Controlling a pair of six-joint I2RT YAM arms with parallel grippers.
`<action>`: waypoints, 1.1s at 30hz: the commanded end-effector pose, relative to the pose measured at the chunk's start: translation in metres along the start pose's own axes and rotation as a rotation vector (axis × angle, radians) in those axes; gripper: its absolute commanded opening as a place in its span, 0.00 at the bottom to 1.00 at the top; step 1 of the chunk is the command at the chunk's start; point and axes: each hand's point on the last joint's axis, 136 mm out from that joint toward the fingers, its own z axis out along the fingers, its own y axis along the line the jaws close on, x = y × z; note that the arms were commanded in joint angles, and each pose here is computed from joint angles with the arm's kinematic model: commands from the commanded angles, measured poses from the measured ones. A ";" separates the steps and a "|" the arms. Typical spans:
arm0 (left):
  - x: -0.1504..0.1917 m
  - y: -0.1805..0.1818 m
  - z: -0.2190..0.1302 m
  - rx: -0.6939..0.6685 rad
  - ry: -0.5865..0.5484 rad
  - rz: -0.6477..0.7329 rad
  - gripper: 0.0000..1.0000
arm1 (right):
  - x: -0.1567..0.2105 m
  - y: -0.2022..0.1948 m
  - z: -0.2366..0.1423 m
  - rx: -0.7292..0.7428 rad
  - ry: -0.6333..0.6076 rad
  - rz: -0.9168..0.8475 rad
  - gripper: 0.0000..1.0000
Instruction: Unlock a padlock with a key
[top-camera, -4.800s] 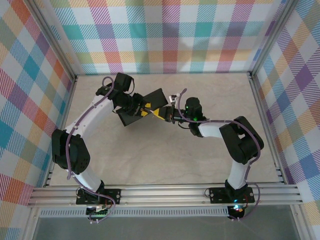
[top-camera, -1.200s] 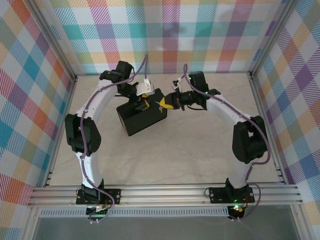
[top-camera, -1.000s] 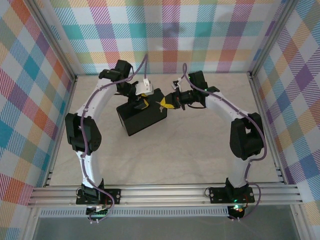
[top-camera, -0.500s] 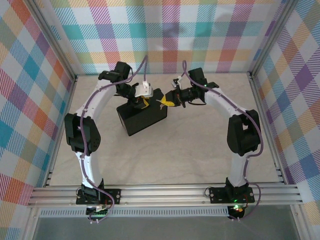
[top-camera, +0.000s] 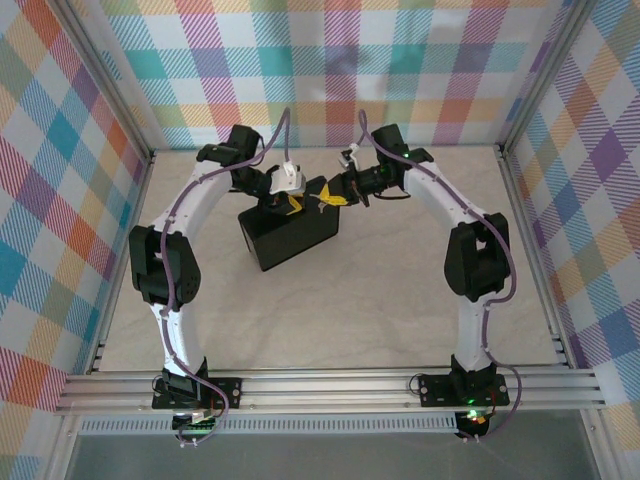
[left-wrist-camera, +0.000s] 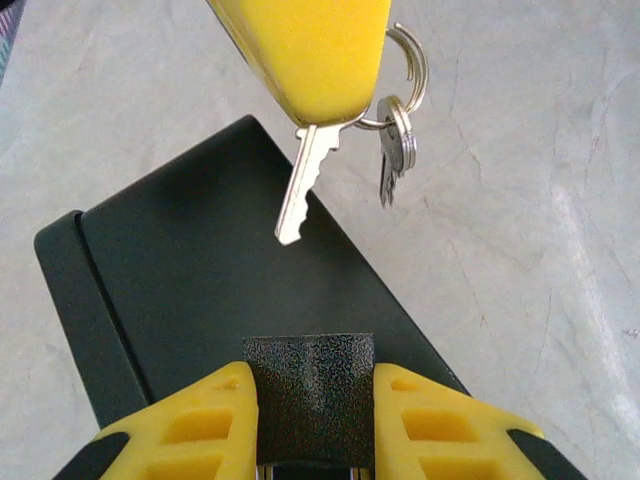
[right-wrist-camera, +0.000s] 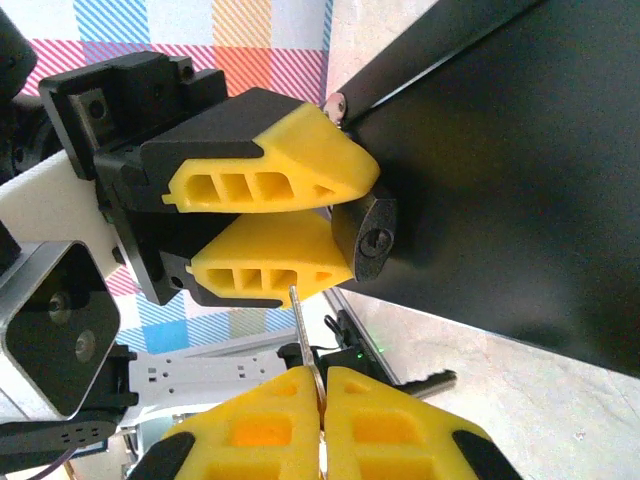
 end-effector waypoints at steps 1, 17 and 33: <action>-0.018 -0.005 -0.012 0.008 -0.115 0.021 0.08 | 0.010 0.005 -0.003 -0.012 0.049 0.006 0.09; -0.025 -0.017 -0.019 0.023 -0.177 0.028 0.05 | 0.007 -0.008 -0.001 -0.003 0.091 0.021 0.09; -0.022 -0.019 -0.016 0.033 -0.178 0.013 0.05 | 0.004 -0.008 0.011 -0.033 0.108 0.004 0.09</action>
